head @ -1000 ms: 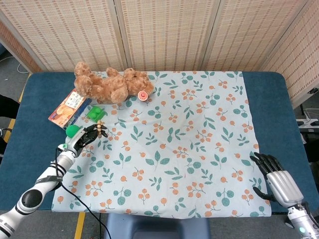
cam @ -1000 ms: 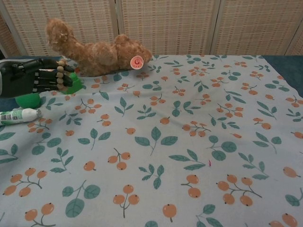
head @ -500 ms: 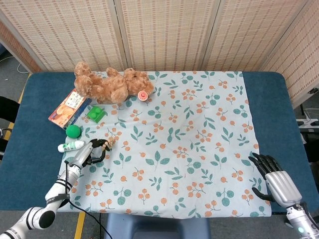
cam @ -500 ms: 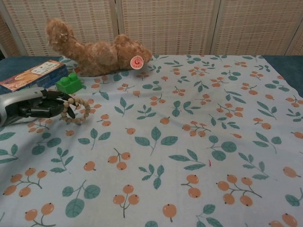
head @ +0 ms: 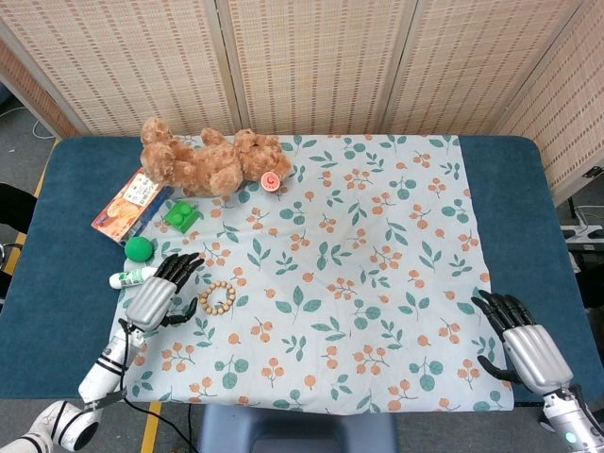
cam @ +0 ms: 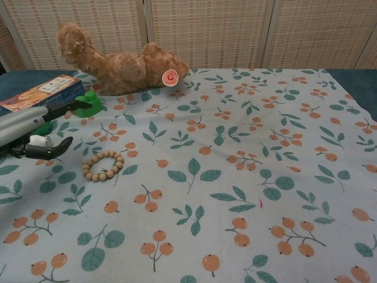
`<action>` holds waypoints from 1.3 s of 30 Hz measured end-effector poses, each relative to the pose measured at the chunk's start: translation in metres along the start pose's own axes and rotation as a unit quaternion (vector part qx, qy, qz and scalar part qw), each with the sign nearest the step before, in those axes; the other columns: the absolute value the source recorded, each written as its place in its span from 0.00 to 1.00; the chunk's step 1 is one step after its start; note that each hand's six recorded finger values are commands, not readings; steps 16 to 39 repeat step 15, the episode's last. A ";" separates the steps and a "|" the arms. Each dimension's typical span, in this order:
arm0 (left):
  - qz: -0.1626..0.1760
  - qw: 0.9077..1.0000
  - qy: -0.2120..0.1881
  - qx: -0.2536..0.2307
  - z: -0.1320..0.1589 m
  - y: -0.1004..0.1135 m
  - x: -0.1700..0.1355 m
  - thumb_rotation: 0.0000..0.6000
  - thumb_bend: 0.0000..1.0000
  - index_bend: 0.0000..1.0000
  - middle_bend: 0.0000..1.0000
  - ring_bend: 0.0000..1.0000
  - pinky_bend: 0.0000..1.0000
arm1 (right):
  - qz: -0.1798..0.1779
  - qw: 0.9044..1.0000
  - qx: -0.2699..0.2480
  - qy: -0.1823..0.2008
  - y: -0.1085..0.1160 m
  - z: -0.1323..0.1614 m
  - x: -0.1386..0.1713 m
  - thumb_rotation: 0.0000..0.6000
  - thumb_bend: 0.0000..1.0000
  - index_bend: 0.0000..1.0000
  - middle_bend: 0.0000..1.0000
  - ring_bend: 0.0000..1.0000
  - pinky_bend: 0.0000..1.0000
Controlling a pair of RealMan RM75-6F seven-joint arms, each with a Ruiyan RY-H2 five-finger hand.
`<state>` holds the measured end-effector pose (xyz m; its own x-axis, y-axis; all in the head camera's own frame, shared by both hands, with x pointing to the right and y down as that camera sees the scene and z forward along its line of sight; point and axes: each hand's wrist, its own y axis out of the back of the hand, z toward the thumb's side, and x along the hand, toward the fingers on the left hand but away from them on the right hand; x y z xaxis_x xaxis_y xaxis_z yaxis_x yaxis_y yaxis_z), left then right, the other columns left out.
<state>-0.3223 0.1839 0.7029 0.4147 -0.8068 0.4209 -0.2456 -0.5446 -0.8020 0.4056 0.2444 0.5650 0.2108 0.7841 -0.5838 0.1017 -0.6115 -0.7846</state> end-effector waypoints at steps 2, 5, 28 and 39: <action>0.036 0.999 -0.013 0.034 0.002 0.017 -0.006 0.38 0.54 0.00 0.00 0.00 0.02 | -0.005 1.000 -0.005 0.002 0.002 0.002 0.001 1.00 0.20 0.00 0.00 0.00 0.00; 0.073 0.994 -0.017 0.084 0.000 0.037 -0.019 0.32 0.53 0.00 0.00 0.00 0.01 | -0.012 1.000 -0.007 0.004 0.003 0.002 0.001 1.00 0.20 0.00 0.00 0.00 0.00; 0.047 0.988 0.124 0.077 -0.033 0.064 -0.144 0.54 0.53 0.00 0.00 0.00 0.02 | -0.088 0.993 0.075 -0.004 0.007 0.003 -0.003 1.00 0.20 0.00 0.00 0.00 0.00; 0.047 0.988 0.124 0.077 -0.033 0.064 -0.144 0.54 0.53 0.00 0.00 0.00 0.02 | -0.088 0.993 0.075 -0.004 0.007 0.003 -0.003 1.00 0.20 0.00 0.00 0.00 0.00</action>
